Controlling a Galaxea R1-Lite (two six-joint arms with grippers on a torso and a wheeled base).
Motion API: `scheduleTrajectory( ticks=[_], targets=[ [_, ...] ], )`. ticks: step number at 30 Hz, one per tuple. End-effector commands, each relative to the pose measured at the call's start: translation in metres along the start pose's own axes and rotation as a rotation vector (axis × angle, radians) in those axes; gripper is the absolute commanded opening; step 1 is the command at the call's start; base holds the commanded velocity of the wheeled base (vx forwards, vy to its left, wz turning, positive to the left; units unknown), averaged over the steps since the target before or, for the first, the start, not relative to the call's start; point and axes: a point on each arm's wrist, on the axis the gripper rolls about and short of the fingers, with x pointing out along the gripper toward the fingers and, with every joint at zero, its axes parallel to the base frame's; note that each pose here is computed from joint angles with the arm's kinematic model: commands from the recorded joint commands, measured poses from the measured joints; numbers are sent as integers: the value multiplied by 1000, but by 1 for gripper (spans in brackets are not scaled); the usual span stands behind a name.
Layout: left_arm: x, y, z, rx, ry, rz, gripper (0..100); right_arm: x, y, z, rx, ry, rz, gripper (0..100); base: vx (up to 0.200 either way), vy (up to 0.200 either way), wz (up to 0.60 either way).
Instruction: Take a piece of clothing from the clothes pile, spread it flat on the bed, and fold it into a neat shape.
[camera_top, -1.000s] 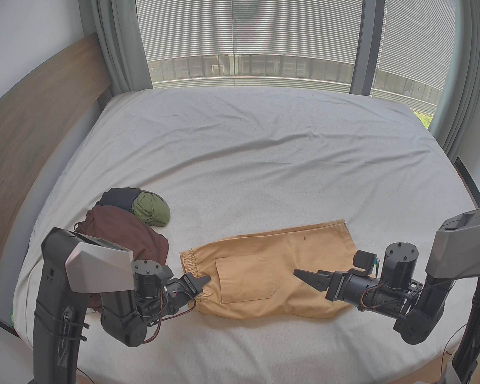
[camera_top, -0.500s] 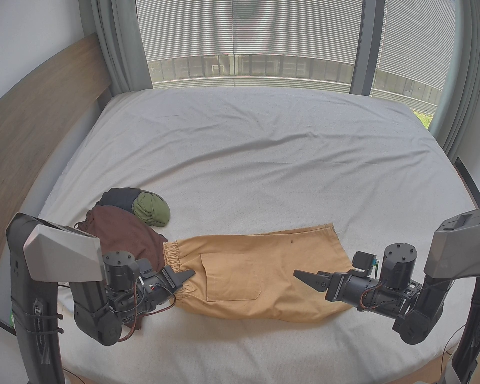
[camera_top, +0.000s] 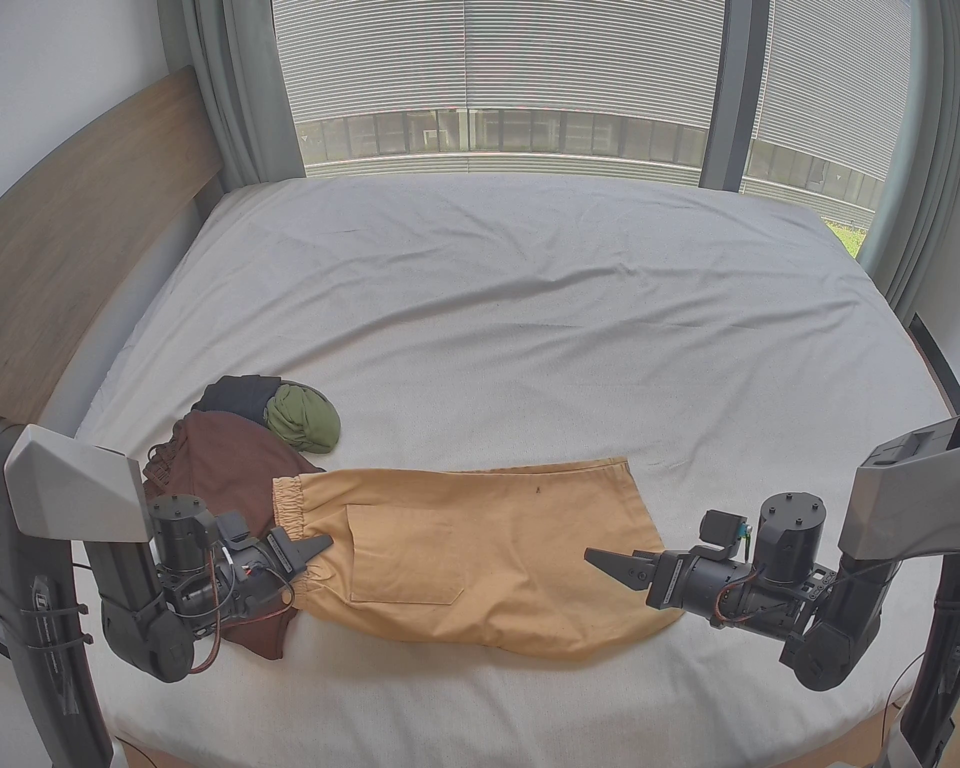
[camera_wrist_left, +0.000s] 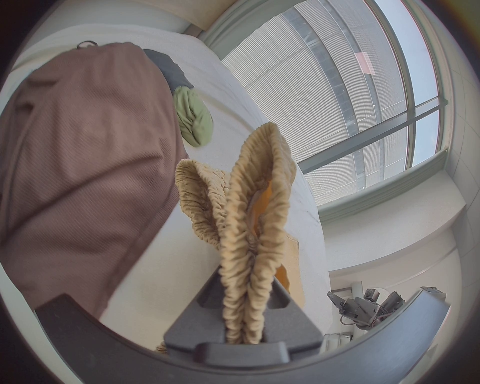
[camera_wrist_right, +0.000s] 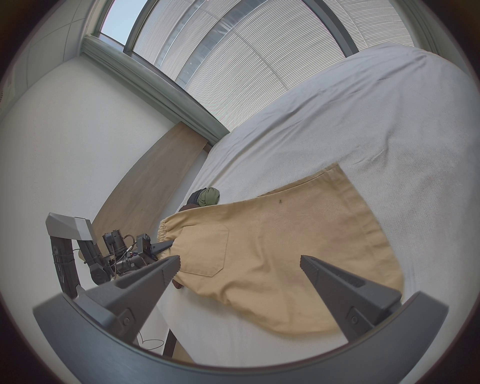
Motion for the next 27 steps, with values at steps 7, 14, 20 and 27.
scheduleTrajectory(
  ticks=[7, 14, 20, 27],
  targets=[
    [-21, 14, 12, 21, -49, 57, 0, 2, -1, -4, 1, 15, -5, 100, 0, 0, 0],
    [-24, 16, 13, 24, -49, 65, 0, 2, -1, -4, 0, 16, -4, 100, 0, 0, 0],
    [-23, 6, 12, 85, -49, 36, 0, 2, -1, -4, 0, 14, -4, 100, 0, 0, 0],
    [-20, -13, 12, 246, -58, -15, 0, 0, 1, -1, -3, 4, 2, 100, 0, 0, 0]
  ],
)
